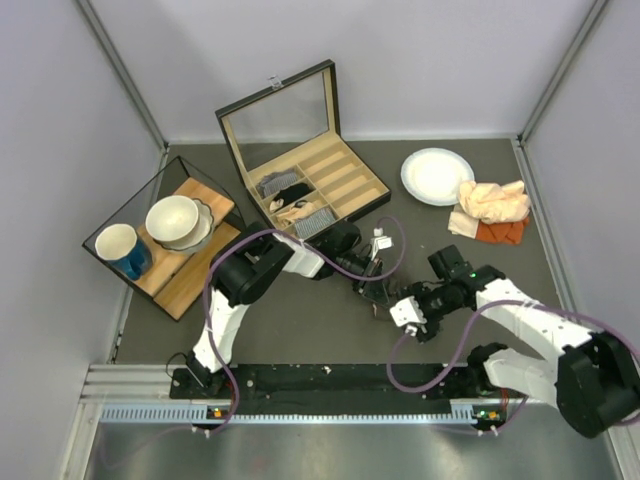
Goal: Roll the underwear
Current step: Roll the underwear to the center of the board.
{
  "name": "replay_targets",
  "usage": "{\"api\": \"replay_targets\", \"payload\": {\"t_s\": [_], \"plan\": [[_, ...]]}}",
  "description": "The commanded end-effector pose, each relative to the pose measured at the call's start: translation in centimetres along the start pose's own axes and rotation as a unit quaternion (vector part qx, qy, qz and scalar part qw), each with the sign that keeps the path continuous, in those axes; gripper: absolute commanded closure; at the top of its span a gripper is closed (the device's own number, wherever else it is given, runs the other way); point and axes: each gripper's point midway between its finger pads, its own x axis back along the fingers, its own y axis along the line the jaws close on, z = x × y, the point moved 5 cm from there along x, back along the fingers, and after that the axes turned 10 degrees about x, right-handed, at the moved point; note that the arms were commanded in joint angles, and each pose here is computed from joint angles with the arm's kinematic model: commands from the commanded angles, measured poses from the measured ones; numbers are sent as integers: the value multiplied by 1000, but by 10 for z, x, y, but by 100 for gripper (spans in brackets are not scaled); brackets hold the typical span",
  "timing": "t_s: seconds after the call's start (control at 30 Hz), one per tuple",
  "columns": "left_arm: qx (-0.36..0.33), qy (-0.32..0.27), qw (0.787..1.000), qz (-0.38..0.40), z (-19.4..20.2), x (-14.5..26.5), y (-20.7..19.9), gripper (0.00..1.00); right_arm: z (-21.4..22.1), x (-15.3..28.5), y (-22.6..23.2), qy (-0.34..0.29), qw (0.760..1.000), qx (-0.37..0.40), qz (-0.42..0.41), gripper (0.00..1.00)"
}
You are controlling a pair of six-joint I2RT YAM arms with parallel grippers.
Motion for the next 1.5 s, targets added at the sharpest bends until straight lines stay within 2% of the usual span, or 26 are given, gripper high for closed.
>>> {"api": "replay_targets", "payload": {"t_s": [0.0, 0.2, 0.23, 0.37, 0.4, 0.43, 0.5, 0.53, 0.57, 0.6, 0.63, 0.67, 0.7, 0.73, 0.77, 0.8, 0.83, 0.9, 0.93, 0.97, 1.03, 1.2, 1.47], "plan": [[59, -31, 993, -93, 8, 7, 48, 92, 19, -17, -24, 57, 998, 30, 16, 30], [23, -95, 993, -61, -9, 24, 16, 71, 43, -31, -22, 129, 991, -17, -18, 57], [7, -112, 992, -54, -16, 30, 1, 69, 46, -30, -22, 140, 990, -22, -17, 63], [-69, -180, 980, -49, -22, 59, -30, 58, 48, -27, -19, 144, 988, -61, -17, 75], [-83, -200, 974, -64, -23, 66, -33, 56, 48, -25, -17, 138, 987, -77, -19, 79], [-134, -221, 963, -70, -27, 77, -51, 56, 44, -26, -17, 119, 988, -92, -22, 81], [-169, -244, 950, -99, -15, 88, -52, 55, 40, -17, -18, 96, 984, -144, -37, 84], [-216, -259, 936, -100, -14, 97, -66, 55, 33, -17, -21, 61, 984, -164, -41, 85], [-227, -257, 933, -109, 1, 99, -61, 55, 29, -10, -33, 45, 982, -178, -38, 86], [-260, -268, 921, -110, 3, 103, -67, 54, 29, -9, -23, 29, 970, -229, -71, 87], [-318, -273, 901, -112, 7, 107, -79, 53, 21, -5, -39, -2, 968, -241, -69, 87], [-339, -259, 898, -112, 23, 102, -77, 52, 20, -4, -42, -17, 961, -264, -80, 87], [-389, -258, 876, -120, 26, 103, -84, 51, 21, -4, -33, -35, 938, -322, -120, 87], [-408, -251, 869, -125, 31, 100, -84, 50, 17, -4, -38, -70, 926, -348, -130, 88], [-430, -232, 864, -123, 41, 91, -86, 49, 17, 2, -57, -86, 923, -353, -124, 88], [-468, -222, 845, -132, 41, 88, -89, 48, 23, -4, -56, -105, 904, -384, -155, 89], [-473, -198, 846, -144, 49, 78, -86, 47, 20, 6, -68, -127, 889, -410, -161, 89], [-509, -167, 829, -161, 46, 67, -86, 46, 25, 6, -72, -146, 869, -436, -184, 89], [-505, -141, 833, -176, 49, 62, -78, 46, 31, 5, -75, -151, 852, -461, -199, 89], [-517, -135, 825, -184, 40, 54, -86, 46, 36, 4, -75, -152, 845, -470, -204, 90], [-530, -99, 818, -199, 36, 41, -75, 45, 45, 0, -74, -149, 833, -489, -214, 90], [-545, -34, 802, -242, 15, 18, -53, 43, 50, -2, -71, -149, 825, -501, -217, 89], [-547, 16, 785, -289, -4, 5, -28, 43, 52, -3, -67, -146, 824, -502, -218, 89]]}}
